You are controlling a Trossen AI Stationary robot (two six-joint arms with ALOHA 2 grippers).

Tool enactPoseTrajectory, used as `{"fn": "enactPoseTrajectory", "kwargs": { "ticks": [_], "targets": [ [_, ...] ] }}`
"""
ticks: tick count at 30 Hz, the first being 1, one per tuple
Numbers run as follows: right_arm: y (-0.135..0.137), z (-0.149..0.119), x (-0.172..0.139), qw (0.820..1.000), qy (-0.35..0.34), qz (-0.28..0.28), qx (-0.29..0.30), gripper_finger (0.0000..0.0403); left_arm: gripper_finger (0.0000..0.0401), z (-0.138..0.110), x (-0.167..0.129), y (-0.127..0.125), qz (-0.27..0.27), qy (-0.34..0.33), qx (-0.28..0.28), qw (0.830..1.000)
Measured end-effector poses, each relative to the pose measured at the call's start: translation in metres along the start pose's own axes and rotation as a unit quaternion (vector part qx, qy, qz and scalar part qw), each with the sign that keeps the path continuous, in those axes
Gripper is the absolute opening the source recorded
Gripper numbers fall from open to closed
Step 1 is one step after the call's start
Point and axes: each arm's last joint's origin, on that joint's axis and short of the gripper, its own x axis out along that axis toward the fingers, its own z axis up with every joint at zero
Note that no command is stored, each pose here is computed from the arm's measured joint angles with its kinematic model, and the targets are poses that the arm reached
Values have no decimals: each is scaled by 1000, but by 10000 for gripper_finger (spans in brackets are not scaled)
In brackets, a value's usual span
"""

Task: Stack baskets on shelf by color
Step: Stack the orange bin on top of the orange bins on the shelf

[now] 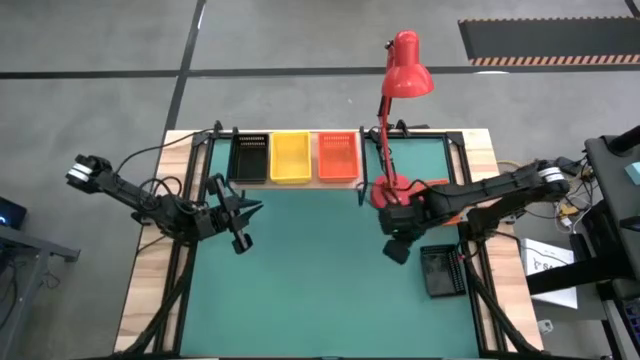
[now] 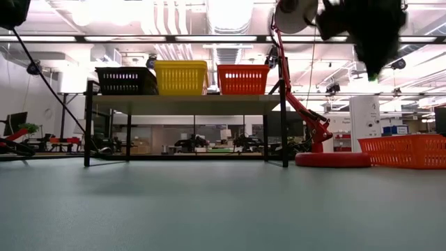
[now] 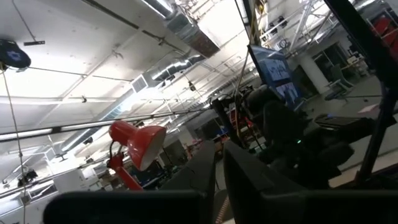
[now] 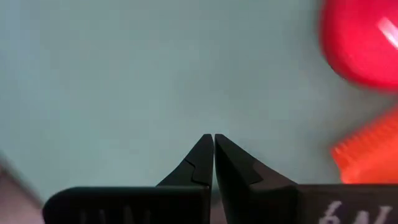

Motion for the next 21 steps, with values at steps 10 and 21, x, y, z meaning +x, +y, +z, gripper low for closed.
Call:
{"fn": "enactPoseTrajectory", "kwargs": {
  "ticks": [10,21],
  "targets": [
    [-57,-34,33,974,-29,-119,189,8,15,0,2,-1,3,-3,-3,1000],
    [-76,-32,46,953,-8,-200,227,32,15,0,1,-1,3,-3,-2,1000]
  ]
}}
